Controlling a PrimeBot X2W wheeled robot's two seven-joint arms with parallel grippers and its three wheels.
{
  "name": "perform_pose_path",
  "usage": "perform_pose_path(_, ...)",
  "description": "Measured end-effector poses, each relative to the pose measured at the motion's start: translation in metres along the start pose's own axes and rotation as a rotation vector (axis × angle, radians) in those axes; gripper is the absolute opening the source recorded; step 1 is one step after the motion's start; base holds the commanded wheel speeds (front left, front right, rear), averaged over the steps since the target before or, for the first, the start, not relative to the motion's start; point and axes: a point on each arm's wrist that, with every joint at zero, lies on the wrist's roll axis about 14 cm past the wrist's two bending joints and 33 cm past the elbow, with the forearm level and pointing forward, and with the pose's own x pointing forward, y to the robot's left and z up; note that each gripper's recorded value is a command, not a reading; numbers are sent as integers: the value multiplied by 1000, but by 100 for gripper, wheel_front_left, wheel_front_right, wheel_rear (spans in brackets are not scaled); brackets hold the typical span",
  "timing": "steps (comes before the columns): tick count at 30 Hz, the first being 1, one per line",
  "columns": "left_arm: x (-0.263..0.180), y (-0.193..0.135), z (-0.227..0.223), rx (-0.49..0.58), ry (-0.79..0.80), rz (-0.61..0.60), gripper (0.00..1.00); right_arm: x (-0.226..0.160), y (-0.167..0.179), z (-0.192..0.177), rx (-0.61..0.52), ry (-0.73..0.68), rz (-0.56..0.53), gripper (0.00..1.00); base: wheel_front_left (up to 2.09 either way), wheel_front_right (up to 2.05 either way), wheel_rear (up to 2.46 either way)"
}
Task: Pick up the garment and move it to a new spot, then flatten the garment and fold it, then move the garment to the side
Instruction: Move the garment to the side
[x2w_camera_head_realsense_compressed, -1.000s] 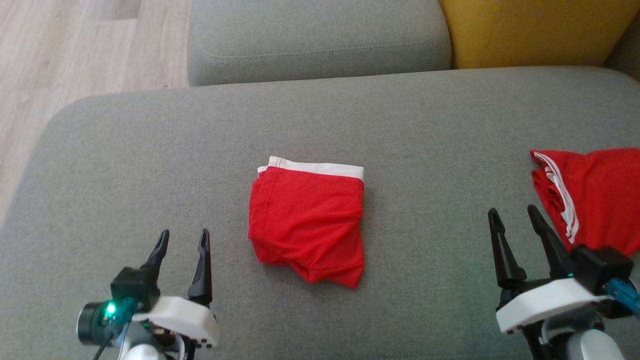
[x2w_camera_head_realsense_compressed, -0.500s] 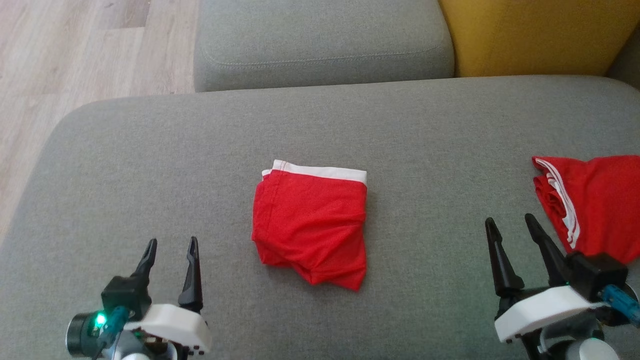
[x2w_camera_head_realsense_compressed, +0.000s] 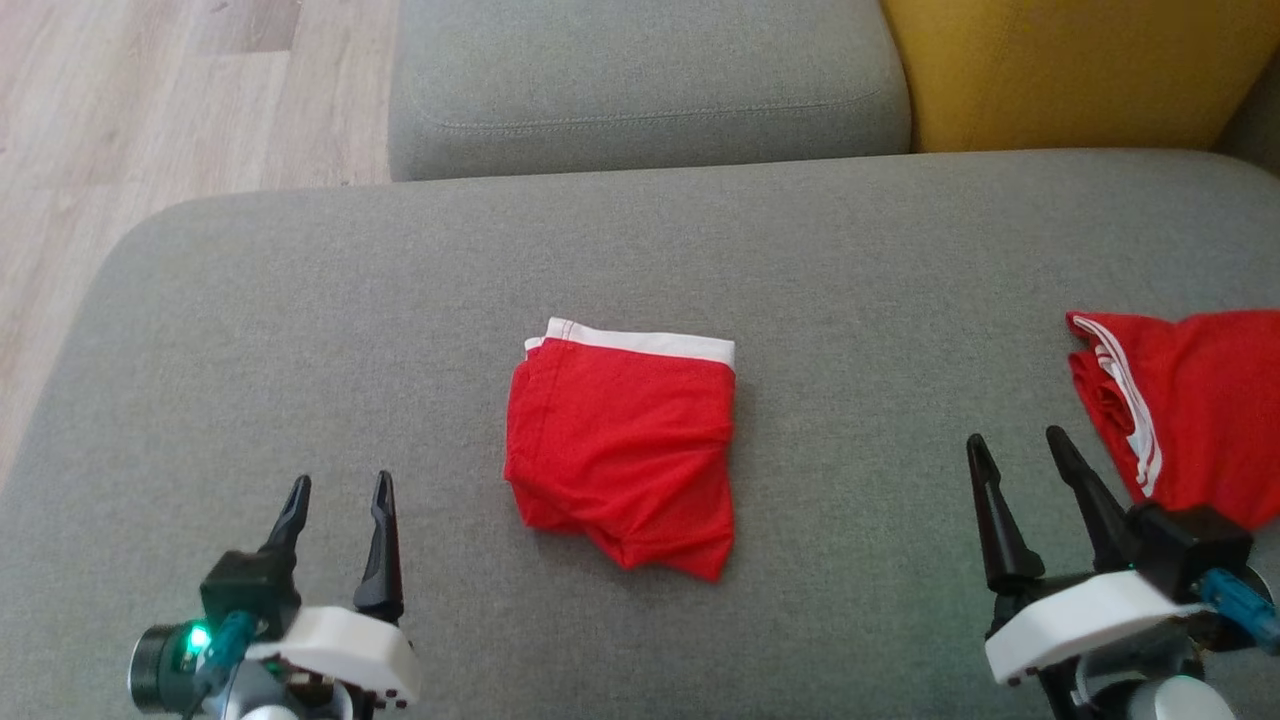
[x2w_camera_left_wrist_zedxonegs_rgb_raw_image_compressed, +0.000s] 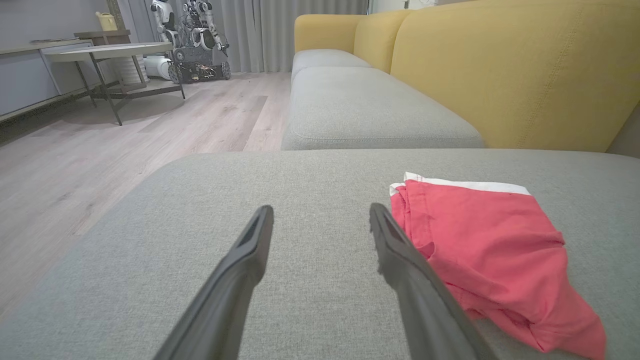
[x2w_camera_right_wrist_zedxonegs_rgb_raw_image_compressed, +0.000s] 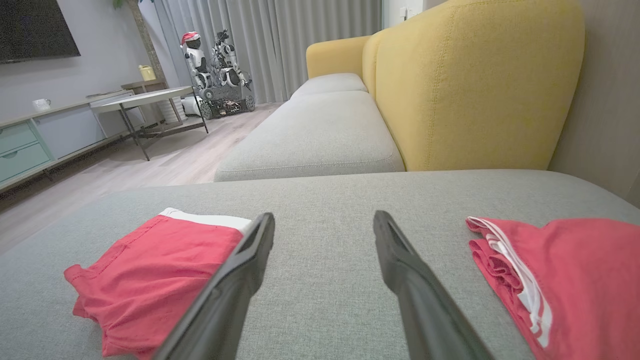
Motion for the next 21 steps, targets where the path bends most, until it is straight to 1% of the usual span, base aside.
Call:
perform_pose_path(13, -4, 2, -4, 0, 17, 7, 100, 7, 4, -7, 5, 23, 13, 100, 0, 0, 0)
perform_pose_path(17, -4, 9, -1, -3, 7, 24, 100, 14, 10, -24, 10, 83, 34, 100, 0, 0, 0)
perform_pose_path(21, 2, 14, 8, -10, -23, 40, 100, 24, 24, -53, 17, 176, 82, 100, 0, 0, 0)
